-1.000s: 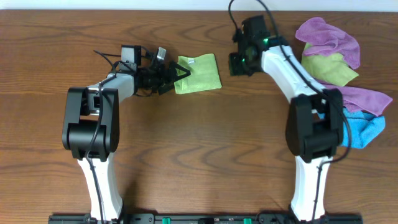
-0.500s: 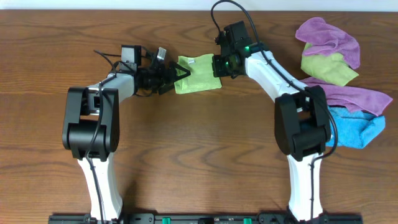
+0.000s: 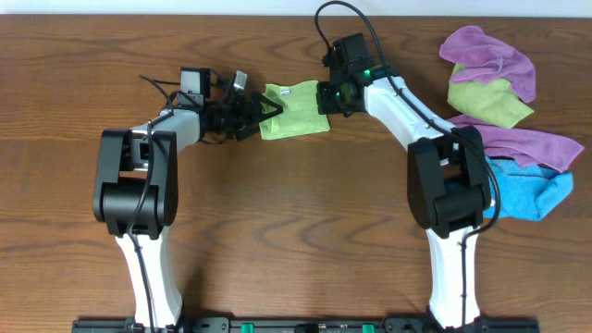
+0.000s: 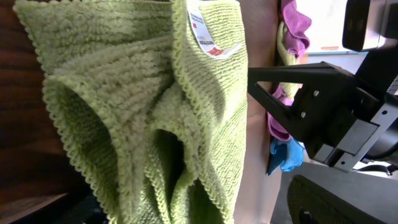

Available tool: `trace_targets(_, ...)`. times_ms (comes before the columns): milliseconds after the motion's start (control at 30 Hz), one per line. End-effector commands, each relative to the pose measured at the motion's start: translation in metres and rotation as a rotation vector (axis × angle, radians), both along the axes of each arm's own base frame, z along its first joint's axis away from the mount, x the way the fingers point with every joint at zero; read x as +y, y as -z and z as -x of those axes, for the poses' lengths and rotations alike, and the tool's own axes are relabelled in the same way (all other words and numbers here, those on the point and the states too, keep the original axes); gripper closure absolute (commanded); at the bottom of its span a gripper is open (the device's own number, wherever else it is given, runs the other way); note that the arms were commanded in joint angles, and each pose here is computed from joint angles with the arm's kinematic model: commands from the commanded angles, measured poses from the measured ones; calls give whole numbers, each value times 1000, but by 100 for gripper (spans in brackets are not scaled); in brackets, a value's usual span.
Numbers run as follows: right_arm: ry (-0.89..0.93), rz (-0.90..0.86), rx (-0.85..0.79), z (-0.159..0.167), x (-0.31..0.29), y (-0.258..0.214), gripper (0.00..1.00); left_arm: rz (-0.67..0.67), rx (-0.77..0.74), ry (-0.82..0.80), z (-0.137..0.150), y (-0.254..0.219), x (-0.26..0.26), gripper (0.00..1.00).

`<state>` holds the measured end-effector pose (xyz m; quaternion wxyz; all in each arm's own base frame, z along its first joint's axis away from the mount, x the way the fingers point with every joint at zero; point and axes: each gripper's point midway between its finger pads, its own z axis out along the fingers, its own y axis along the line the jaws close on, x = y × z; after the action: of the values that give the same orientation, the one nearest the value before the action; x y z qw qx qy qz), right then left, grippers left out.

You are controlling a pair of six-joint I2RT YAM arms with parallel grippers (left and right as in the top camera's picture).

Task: Fold the cloth

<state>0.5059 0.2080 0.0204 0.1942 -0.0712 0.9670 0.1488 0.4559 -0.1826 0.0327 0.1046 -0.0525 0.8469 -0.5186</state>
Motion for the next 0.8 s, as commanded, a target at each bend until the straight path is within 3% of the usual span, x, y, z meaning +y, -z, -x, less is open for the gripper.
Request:
trace_targets(0, 38, 37, 12, -2, -8, 11, 99, -73, 108, -36, 12, 45, 6, 13)
trace_targets(767, 0, 12, 42, 9, 12, 21, 99, -122, 102, -55, 10, 52, 7, 13)
